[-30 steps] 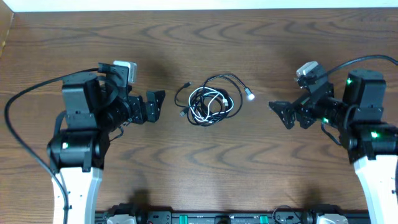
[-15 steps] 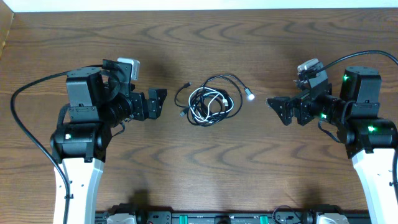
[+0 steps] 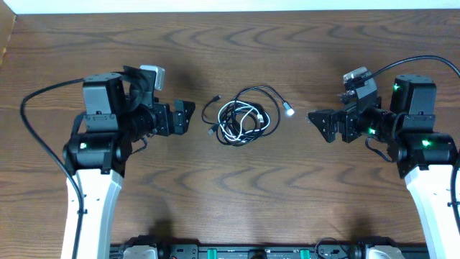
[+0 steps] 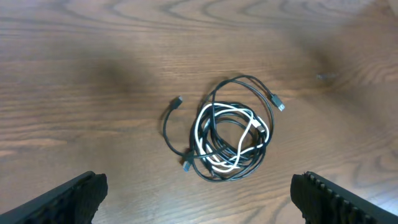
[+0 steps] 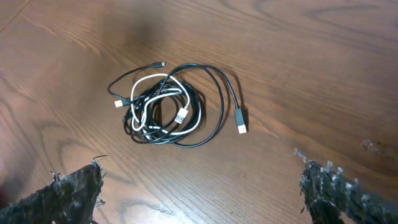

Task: Untangle cables
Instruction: 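Move the left gripper toward the cable bundle's left side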

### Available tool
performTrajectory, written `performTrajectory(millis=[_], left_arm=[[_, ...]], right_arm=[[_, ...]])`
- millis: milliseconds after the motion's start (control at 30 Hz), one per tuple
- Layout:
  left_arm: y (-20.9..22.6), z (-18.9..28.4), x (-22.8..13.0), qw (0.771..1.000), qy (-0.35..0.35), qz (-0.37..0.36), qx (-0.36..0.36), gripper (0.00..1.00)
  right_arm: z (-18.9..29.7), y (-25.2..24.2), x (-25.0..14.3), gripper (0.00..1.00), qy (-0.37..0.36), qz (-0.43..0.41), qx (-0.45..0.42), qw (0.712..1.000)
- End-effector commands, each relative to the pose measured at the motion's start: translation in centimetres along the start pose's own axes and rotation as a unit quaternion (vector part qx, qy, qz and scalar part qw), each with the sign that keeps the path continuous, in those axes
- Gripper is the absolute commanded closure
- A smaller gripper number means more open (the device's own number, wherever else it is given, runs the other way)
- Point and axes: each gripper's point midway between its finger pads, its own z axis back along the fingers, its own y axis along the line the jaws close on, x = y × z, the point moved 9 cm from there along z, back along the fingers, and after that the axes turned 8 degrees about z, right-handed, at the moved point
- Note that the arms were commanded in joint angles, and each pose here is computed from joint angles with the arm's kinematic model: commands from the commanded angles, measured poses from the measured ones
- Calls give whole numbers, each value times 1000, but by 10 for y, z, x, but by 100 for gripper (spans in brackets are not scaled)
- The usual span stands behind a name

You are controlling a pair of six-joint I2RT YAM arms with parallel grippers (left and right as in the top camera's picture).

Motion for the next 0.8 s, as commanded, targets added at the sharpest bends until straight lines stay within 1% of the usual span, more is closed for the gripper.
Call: performTrajectory(millis=[0, 100, 267, 333, 533, 633, 767], left_arm=[[-19, -1, 16, 999, -6, -28, -27, 0], [-28, -14, 21, 999, 16, -34, -38, 3], [-25, -34, 31, 999, 39, -11, -36, 9], [-24, -38, 33, 998, 41, -10, -35, 10], [-18, -50, 33, 998, 54, -4, -33, 11], [-15, -59, 31, 997, 65, 0, -32, 12], [-21, -72, 30, 996, 73, -10, -41, 12]], right_arm=[[3, 0, 6, 1, -9, -5, -1, 1000], [3, -4, 6, 1, -4, -21, -22, 1000], [5, -15, 2, 1, 9, -79, -89, 993], [5, -15, 2, 1, 10, -80, -93, 992], [5, -17, 1, 1, 12, -84, -105, 991], [5, -20, 1, 1, 14, -102, -124, 987], [6, -23, 0, 1, 15, -116, -140, 983]])
